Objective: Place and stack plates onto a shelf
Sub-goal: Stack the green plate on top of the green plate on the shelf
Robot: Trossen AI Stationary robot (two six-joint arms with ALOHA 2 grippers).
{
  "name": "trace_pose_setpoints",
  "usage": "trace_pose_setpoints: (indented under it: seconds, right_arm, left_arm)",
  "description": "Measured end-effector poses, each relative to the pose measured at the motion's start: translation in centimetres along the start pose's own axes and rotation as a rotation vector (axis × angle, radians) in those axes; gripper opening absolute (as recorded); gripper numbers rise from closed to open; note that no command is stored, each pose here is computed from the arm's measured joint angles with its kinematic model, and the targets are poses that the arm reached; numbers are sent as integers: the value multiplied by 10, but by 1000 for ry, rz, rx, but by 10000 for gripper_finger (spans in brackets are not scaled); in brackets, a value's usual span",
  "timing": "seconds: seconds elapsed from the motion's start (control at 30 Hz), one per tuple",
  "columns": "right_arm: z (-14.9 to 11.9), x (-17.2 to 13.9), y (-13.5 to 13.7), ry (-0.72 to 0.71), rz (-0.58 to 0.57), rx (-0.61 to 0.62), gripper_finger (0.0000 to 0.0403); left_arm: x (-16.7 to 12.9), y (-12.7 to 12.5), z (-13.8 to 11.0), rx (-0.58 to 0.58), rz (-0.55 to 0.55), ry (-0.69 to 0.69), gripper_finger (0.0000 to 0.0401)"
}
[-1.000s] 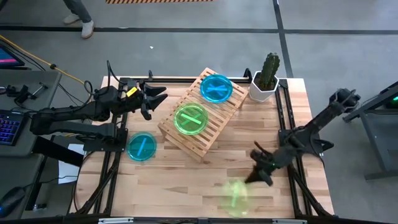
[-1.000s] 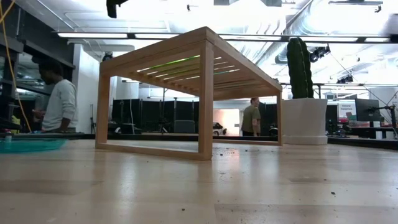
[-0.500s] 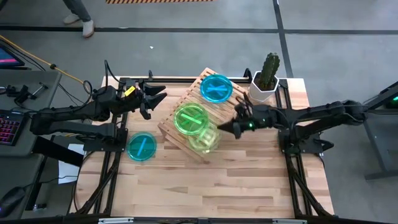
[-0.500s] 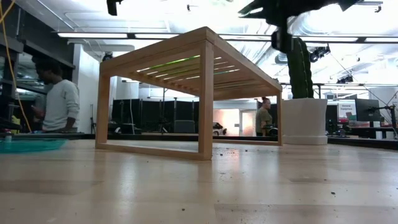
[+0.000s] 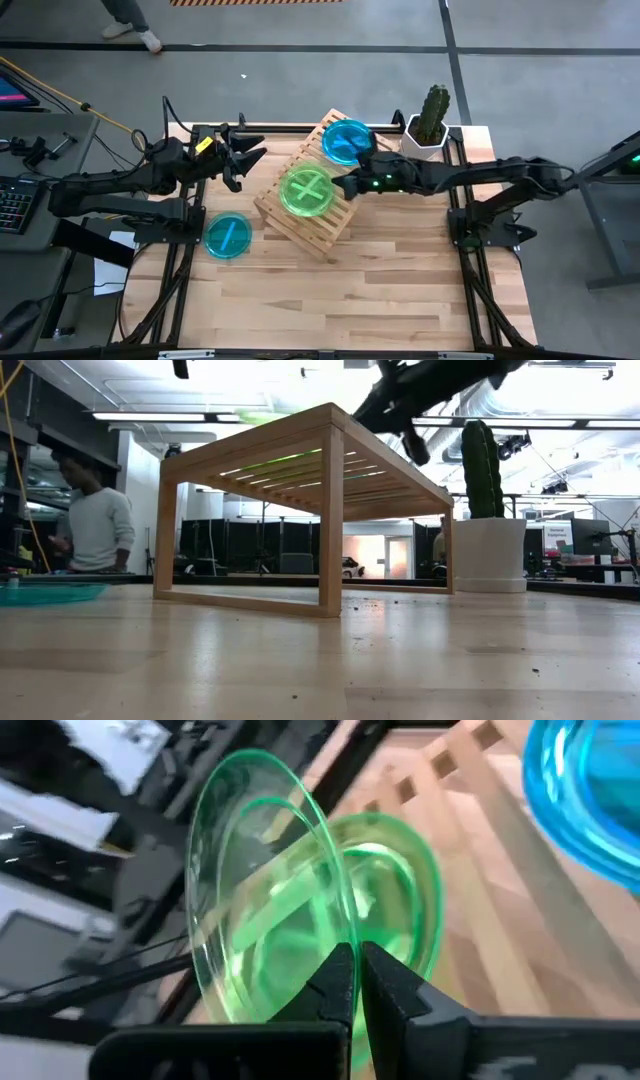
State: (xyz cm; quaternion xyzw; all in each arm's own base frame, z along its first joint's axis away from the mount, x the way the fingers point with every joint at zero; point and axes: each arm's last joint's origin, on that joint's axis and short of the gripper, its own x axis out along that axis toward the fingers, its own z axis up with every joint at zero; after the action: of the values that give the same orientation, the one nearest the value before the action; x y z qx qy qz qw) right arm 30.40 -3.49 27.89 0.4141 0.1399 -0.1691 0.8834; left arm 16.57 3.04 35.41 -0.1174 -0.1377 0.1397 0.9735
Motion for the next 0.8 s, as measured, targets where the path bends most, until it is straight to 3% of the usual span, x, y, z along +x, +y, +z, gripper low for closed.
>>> trace_pose_setpoints:
  seconds: [0.27,0.63,0.8]
  right_arm:
    - [8,26,-1,38,-100,33,0]
    - [11,15,3,81,-91,-16,3]
    - [12,15,4,74,-81,-32,47]
  left_arm:
    - [0,0,0,6,-1,-3,181]
    - [0,0,1,42,-2,-8,181]
    - [0,0,1,58,-4,-15,181]
